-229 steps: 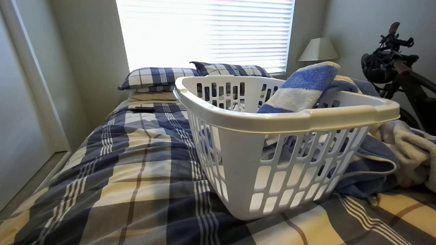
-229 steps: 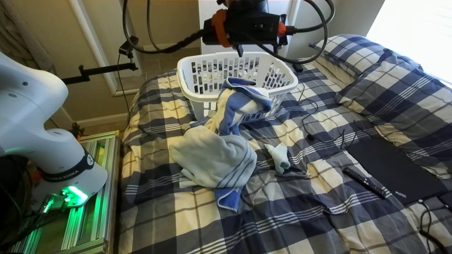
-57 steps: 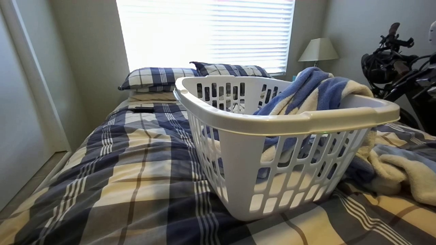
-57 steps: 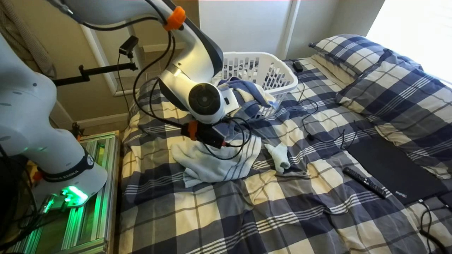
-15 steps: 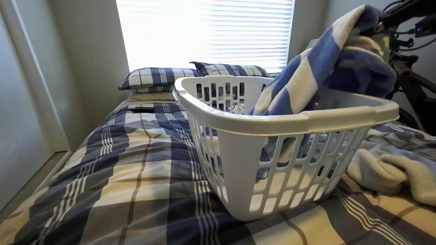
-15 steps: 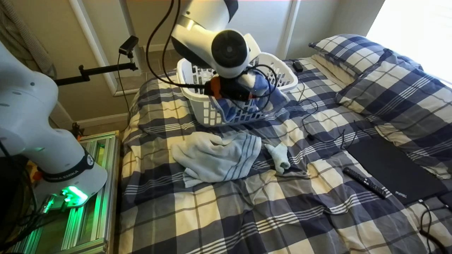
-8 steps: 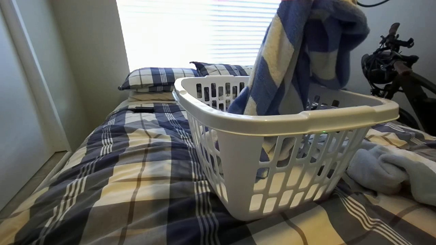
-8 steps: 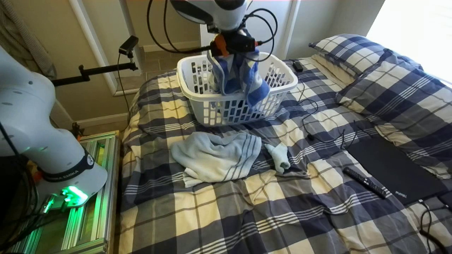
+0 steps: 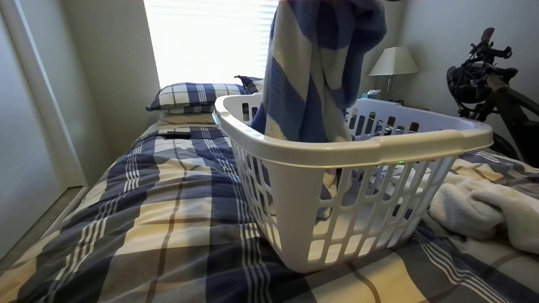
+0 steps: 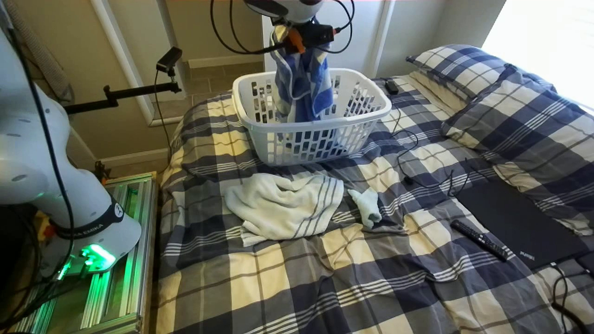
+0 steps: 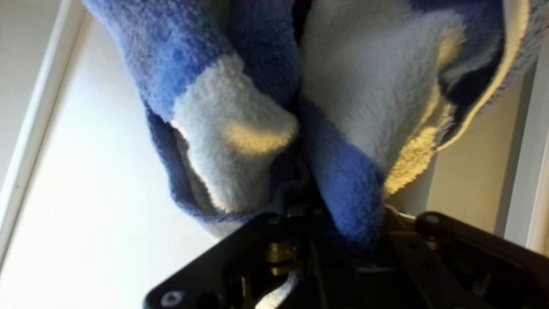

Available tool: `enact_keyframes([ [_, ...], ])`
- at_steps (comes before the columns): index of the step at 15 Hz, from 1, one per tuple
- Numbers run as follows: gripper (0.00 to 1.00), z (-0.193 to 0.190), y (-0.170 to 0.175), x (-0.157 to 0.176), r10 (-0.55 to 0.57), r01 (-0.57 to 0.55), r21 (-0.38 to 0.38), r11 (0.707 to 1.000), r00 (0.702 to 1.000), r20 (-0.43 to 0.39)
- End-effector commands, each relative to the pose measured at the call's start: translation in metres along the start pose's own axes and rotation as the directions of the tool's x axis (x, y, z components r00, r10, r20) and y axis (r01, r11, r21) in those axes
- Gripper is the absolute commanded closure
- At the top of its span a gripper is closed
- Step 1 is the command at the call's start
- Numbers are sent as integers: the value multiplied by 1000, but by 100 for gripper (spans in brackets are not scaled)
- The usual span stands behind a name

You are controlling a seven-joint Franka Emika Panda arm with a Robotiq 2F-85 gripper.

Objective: Remove the white and blue towel from the bed and put it on the table

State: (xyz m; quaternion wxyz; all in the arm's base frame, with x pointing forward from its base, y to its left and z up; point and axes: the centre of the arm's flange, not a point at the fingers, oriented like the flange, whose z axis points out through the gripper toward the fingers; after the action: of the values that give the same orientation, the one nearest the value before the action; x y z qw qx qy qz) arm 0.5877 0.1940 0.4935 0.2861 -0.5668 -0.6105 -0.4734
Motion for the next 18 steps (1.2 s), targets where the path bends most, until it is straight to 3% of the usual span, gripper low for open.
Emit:
enact_keyframes([
  [1, 97, 18, 28, -32, 55, -55, 42, 998, 998, -16],
  [2, 97, 21, 30, -45, 76, -76, 53, 996, 997, 9],
  [3, 61, 22, 30, -58, 88, -90, 66, 994, 995, 42],
  [4, 60, 23, 31, -67, 99, -104, 73, 992, 993, 70],
  [7, 41, 20, 29, -76, 108, -123, 90, 988, 982, 156],
  [10, 19, 8, 18, -61, 94, -136, 133, 982, 956, 277],
  [12, 5, -1, 11, -42, 13, -79, 156, 985, 923, 384],
  [15, 0, -28, 1, -12, -70, -18, 164, 986, 854, 516],
  [18, 0, -71, -2, 3, -32, -27, 82, 996, 768, 639],
])
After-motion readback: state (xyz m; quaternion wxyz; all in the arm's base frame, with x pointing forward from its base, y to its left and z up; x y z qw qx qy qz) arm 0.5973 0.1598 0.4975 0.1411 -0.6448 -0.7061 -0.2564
